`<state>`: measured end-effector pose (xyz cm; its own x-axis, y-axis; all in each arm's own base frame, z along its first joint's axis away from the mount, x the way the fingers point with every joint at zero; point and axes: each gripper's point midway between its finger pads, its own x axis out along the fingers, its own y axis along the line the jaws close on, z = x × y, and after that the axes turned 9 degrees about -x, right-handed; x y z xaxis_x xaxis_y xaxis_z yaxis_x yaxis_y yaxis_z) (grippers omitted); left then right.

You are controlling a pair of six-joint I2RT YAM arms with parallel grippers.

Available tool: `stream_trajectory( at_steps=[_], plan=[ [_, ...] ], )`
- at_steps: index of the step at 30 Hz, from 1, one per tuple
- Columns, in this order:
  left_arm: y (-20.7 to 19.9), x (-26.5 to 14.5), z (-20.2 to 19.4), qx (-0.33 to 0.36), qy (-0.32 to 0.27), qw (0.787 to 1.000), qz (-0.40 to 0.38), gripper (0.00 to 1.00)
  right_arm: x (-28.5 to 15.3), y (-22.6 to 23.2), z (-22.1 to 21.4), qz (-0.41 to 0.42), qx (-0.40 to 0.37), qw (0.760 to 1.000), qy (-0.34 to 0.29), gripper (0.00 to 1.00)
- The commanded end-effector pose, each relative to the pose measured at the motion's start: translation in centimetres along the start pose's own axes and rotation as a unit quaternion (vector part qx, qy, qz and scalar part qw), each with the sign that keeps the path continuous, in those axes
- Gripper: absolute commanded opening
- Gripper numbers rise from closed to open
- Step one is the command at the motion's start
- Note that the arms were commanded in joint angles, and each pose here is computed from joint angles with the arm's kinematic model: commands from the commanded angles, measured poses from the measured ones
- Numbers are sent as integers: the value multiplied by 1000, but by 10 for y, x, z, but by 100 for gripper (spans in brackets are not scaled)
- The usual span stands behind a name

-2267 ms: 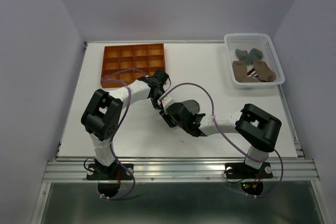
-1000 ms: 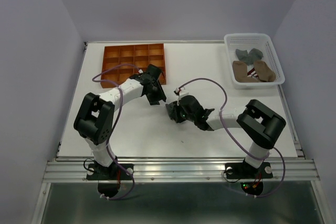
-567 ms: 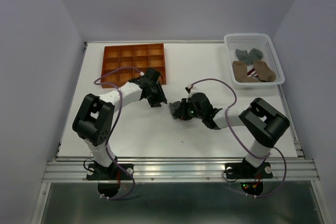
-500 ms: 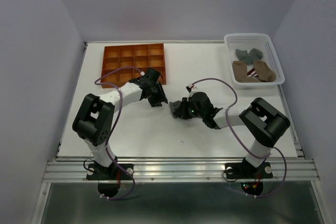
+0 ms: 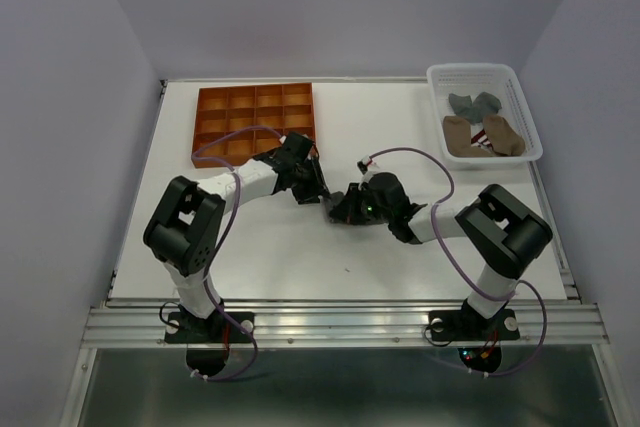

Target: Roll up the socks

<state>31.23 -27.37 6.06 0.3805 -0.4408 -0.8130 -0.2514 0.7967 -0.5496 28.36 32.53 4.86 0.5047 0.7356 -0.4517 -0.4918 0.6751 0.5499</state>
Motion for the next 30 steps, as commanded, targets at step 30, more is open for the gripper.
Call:
stream_trajectory(
  at_steps=[30],
  plan=[
    [-1,17,-7,14,-1,1000,15,38,2,-15,-4,-1,34,999,2,1]
  ],
)
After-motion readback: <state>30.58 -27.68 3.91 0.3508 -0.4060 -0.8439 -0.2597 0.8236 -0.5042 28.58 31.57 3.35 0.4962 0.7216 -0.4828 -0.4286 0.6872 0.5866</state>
